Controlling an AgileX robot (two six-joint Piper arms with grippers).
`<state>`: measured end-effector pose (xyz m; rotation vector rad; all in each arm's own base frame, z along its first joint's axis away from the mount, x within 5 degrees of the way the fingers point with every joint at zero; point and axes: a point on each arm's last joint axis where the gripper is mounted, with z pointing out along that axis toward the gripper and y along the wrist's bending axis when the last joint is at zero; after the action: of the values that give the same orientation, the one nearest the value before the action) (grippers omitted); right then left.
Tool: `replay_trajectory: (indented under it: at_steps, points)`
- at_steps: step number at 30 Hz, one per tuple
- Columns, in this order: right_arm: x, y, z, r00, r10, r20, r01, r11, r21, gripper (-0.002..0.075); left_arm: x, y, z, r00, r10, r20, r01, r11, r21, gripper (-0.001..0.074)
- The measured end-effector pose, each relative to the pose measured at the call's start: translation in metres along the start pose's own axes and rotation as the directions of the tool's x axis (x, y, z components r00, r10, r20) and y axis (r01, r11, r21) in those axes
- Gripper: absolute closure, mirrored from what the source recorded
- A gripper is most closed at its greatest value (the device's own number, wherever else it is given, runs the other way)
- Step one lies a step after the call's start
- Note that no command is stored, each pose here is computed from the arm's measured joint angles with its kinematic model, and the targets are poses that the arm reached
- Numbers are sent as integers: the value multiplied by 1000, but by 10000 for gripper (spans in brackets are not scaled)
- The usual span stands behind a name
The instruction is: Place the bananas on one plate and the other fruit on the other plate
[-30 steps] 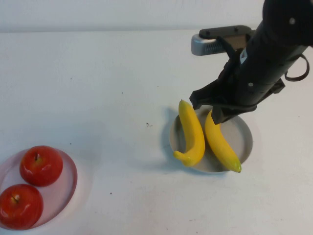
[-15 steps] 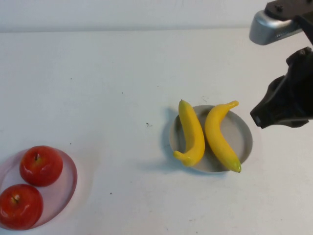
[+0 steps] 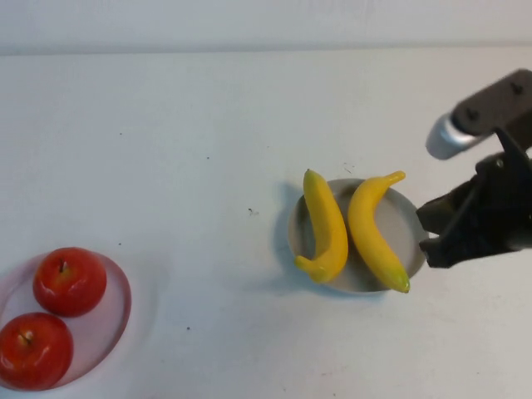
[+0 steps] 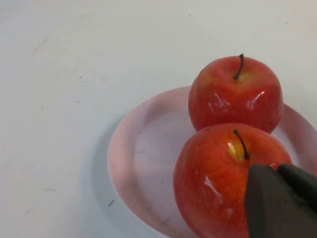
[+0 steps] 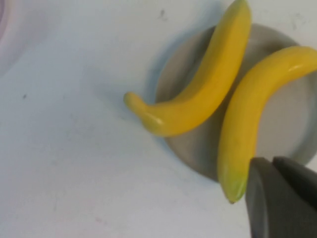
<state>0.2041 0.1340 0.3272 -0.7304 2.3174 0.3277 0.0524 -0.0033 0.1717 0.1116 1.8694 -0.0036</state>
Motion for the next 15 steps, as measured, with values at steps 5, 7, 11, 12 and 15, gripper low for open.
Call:
replay_trajectory:
  at_steps: [5,7,11,12,15]
  points:
    - [53,-21,4,975,72,210,-92,992,87,741,0,0,0,1000,0,0,0,1000,0,732]
    - [79,-31,1,953,98,286,-143,980,140,741,0,0,0,1000,0,0,0,1000,0,732]
    - [136,-44,-10,889,127,440,-256,934,247,741,0,0,0,1000,0,0,0,1000,0,732]
    - [149,-45,-13,870,127,476,-284,919,274,741,0,0,0,1000,0,0,0,1000,0,732]
    - [182,-46,-22,806,106,582,-358,871,337,741,0,0,0,1000,0,0,0,1000,0,732]
